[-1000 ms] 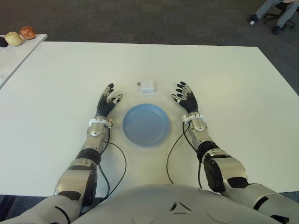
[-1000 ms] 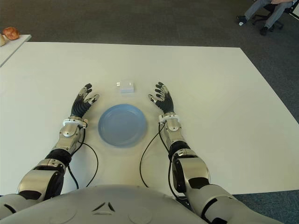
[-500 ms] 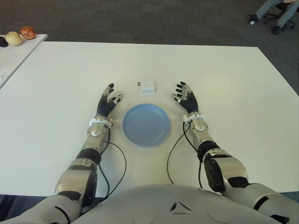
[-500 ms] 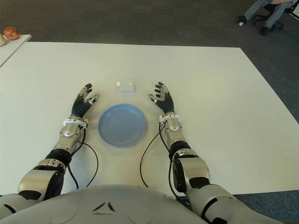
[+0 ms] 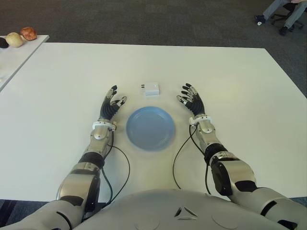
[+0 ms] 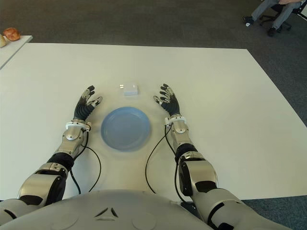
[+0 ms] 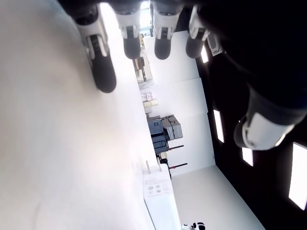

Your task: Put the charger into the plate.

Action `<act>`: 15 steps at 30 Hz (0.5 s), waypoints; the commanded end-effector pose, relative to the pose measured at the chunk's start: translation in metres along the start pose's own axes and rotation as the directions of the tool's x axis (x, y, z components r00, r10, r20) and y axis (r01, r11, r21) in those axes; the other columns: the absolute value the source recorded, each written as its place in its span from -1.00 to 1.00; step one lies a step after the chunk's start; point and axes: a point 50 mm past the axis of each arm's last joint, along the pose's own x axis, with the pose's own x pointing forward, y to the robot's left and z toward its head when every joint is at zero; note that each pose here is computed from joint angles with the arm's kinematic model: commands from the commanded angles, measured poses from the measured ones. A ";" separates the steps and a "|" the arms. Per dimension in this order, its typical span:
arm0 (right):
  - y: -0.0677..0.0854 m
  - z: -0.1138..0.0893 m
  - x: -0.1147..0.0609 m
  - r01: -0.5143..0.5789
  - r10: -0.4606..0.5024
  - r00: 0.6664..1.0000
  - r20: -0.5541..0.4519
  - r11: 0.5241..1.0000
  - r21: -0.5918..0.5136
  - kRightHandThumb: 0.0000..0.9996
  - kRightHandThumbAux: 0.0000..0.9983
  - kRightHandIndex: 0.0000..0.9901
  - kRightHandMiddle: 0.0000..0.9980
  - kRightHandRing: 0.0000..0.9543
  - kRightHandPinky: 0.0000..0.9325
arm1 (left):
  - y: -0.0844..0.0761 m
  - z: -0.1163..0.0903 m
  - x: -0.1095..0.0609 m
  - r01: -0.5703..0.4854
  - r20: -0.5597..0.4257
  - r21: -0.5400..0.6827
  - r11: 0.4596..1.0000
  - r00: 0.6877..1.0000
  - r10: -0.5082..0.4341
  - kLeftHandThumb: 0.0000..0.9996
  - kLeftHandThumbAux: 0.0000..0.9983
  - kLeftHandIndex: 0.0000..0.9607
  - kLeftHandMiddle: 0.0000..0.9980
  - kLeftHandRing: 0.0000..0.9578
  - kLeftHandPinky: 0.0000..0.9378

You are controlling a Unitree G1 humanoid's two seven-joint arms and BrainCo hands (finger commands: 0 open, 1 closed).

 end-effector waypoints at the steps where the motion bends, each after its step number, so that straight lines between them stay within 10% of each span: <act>1: -0.003 0.025 0.019 0.013 -0.006 0.999 0.045 0.989 -0.146 -0.69 0.38 -0.83 -0.76 -0.75 -0.73 | -0.017 -0.045 -0.030 0.056 -0.248 0.001 0.998 0.967 -0.054 -1.00 0.12 -1.00 -0.95 -0.95 -0.95; 15: -0.011 0.123 0.065 0.003 0.156 0.952 0.265 0.859 -0.513 -0.82 0.12 -0.99 -0.99 -0.99 -0.97 | -0.020 -0.045 -0.027 0.061 -0.263 -0.008 0.998 0.963 -0.061 -1.00 0.10 -1.00 -0.96 -0.98 -0.98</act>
